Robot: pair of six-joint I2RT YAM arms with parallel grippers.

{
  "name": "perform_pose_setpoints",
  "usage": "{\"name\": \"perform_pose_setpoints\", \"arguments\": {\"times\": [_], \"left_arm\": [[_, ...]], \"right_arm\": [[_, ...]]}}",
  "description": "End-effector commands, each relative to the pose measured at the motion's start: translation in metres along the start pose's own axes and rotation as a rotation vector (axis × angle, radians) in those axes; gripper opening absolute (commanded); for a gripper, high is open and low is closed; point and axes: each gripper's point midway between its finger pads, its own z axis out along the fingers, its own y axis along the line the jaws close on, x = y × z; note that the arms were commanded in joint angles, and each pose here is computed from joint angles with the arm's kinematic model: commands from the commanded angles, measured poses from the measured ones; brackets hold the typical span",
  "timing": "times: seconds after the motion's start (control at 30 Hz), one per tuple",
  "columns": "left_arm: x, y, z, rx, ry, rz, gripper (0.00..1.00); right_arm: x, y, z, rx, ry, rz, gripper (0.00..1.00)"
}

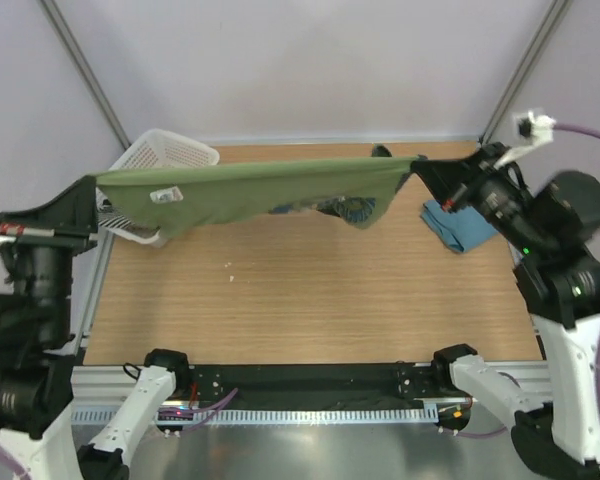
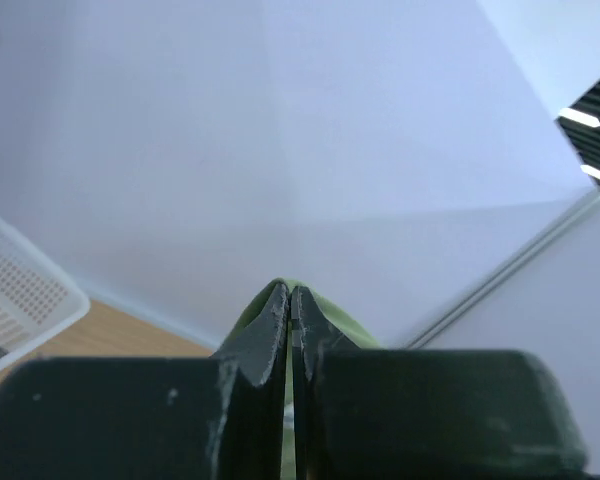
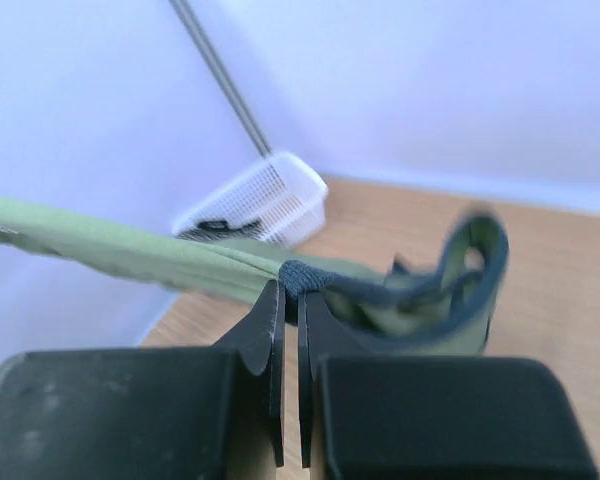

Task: Fold and stack the tank tops
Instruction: Flatten the tank top out

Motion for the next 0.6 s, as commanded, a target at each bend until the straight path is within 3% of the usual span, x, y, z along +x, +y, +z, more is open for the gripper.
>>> {"name": "perform_pose_setpoints", "arguments": {"times": [0.0,0.17,0.27,0.33,0.43,0.57], "left_arm": [[0.002,-0.005,0.001,0.041,0.004,0.03,0.0],[0.013,-0.002,0.013,0.018,0.035,-0.001,0.0],[0.035,0.01,0.04,-0.045,0.087,-0.019,0.0],[0.053,0.022,0.059,-0.096,0.126,-0.019,0.0],[0.116,0.062,0.099,-0.214,0.249,-0.014,0.0],[0.19,0.114,0.139,-0.304,0.317,-0.034,0.0]], "right_arm": [[-0.026,0.025,-0.032,-0.078,-0.136,-0.084,0.01],[-0.036,0.032,-0.052,-0.073,-0.196,-0.104,0.01],[-0.03,0.01,-0.025,0.006,-0.131,-0.074,0.01],[-0.009,-0.03,0.014,0.143,-0.02,-0.026,0.01],[0.033,-0.085,0.06,0.3,0.104,0.024,0.01],[0.091,-0.143,0.115,0.4,0.198,0.087,0.01]]}}
